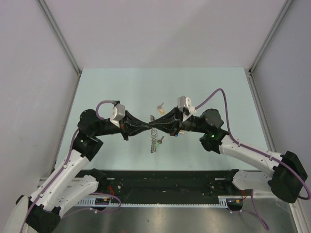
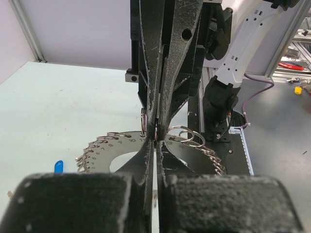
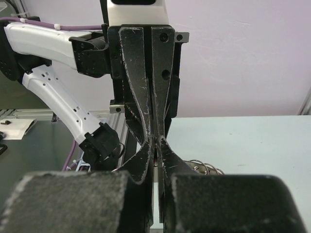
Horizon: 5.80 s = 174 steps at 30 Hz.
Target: Put the keys on the keyring
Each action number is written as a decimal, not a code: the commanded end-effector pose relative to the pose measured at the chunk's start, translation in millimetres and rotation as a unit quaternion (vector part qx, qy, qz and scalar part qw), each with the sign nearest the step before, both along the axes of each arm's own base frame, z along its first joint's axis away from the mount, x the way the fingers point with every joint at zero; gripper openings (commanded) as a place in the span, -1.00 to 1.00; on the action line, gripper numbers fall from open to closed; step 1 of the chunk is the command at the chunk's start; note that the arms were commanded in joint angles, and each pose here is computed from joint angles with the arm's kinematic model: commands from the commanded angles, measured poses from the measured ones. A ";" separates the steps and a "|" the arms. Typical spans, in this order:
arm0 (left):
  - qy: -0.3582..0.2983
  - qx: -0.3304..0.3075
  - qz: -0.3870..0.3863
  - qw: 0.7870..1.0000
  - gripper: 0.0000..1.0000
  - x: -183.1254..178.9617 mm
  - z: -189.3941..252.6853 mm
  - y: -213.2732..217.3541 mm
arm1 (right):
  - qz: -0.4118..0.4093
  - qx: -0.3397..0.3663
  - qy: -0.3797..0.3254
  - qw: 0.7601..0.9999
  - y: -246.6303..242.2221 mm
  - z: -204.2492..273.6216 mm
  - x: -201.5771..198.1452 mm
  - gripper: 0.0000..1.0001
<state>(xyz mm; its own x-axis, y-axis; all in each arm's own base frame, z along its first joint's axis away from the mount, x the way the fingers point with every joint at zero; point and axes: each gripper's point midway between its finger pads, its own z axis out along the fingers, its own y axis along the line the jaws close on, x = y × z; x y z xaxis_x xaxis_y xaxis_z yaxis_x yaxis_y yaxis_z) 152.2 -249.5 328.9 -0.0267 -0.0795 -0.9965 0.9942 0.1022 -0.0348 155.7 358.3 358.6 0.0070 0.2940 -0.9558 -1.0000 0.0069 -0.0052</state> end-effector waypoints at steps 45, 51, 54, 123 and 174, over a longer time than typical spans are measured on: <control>0.075 0.146 0.352 0.921 -0.99 70.7 -94.0 92.9 | -0.266 -0.309 0.174 0.896 -39.1 -195.4 104.0 0.54; 0.067 0.131 0.417 0.897 -0.99 75.4 -88.9 116.1 | -0.263 -0.335 0.182 0.886 -21.3 -231.8 106.1 0.30; 0.054 0.118 0.443 0.887 -0.99 76.9 -82.1 125.6 | -0.257 -0.348 0.187 0.882 -12.0 -253.1 104.9 0.21; 0.049 0.169 0.287 0.941 -0.99 68.9 -72.0 75.7 | -0.212 -0.302 0.087 0.925 -29.1 -156.8 70.9 -1.00; -0.013 0.263 -0.048 0.964 -0.99 0.5 -112.8 -19.2 | -0.043 -0.224 -0.061 0.972 -43.7 -106.9 -6.4 -1.00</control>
